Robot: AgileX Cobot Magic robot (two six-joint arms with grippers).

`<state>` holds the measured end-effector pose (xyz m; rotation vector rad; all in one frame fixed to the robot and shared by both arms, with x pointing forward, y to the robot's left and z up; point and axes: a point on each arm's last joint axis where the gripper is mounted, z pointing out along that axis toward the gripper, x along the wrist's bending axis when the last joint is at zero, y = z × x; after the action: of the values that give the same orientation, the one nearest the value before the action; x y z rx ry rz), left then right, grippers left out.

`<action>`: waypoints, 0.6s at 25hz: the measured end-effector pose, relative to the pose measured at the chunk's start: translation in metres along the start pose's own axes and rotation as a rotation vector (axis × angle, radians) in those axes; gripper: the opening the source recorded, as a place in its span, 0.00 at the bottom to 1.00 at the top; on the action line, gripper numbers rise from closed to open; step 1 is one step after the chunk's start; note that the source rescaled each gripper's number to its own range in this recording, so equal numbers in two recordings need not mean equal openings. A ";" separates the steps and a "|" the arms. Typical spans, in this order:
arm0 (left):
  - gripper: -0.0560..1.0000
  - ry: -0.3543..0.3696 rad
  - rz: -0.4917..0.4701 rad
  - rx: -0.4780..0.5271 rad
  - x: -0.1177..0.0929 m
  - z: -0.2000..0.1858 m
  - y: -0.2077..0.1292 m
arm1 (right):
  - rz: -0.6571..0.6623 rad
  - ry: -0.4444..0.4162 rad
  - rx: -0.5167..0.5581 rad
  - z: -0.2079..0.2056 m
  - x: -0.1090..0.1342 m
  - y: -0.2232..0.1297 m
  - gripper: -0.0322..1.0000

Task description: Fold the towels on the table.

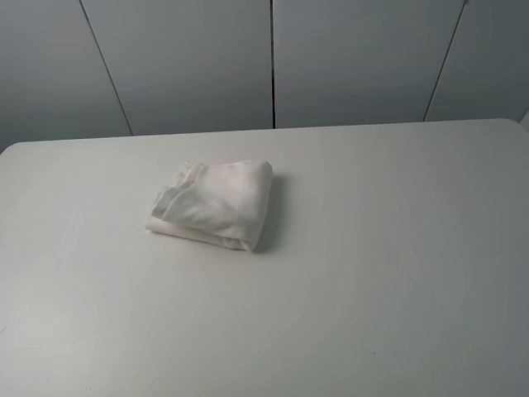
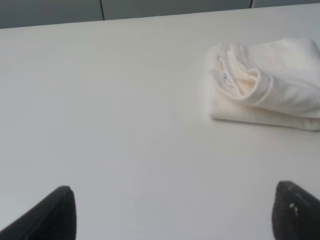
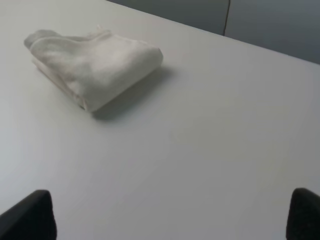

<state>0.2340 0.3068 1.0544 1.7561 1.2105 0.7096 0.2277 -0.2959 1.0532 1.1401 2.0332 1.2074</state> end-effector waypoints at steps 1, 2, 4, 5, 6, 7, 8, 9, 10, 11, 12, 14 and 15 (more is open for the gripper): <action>1.00 0.002 0.027 -0.002 0.000 0.000 0.000 | 0.001 0.001 0.000 0.000 0.000 0.000 1.00; 1.00 0.004 0.045 -0.002 0.000 0.000 0.000 | 0.001 0.001 0.000 0.000 0.000 0.000 1.00; 1.00 0.006 0.057 -0.001 0.001 0.000 0.000 | 0.001 0.001 0.000 0.000 0.000 0.000 1.00; 1.00 0.006 0.057 -0.001 0.001 0.000 0.000 | 0.002 -0.001 0.000 0.000 0.000 0.000 1.00; 1.00 0.006 0.057 -0.001 0.001 0.000 0.000 | 0.004 -0.005 0.000 0.000 0.000 0.000 1.00; 1.00 0.006 0.057 -0.001 0.001 0.000 0.000 | 0.011 -0.018 0.000 0.000 0.000 0.000 1.00; 1.00 0.009 0.055 -0.001 0.000 0.000 0.000 | 0.023 -0.037 0.000 0.000 0.000 0.000 1.00; 1.00 0.014 0.052 -0.001 0.000 0.000 0.000 | 0.034 -0.057 0.000 0.001 0.001 0.000 1.00; 1.00 0.028 0.045 -0.001 0.000 0.000 0.000 | 0.049 -0.085 0.001 0.001 0.001 0.000 1.00; 1.00 0.043 0.037 -0.001 0.000 0.000 0.000 | 0.067 -0.117 0.001 0.001 0.001 0.001 1.00; 1.00 0.070 0.023 -0.001 0.000 0.000 0.000 | 0.087 -0.150 0.001 0.002 0.001 0.001 1.00; 1.00 0.141 -0.014 0.000 -0.001 -0.001 -0.001 | 0.123 -0.218 0.001 0.002 0.002 0.001 1.00; 1.00 0.176 -0.033 0.000 -0.001 -0.001 -0.001 | 0.143 -0.256 0.002 0.003 0.002 0.002 1.00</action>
<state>0.2327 0.3063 1.0542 1.6982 1.3536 0.8589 0.2293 -0.2925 1.0532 1.3845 1.7873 1.0642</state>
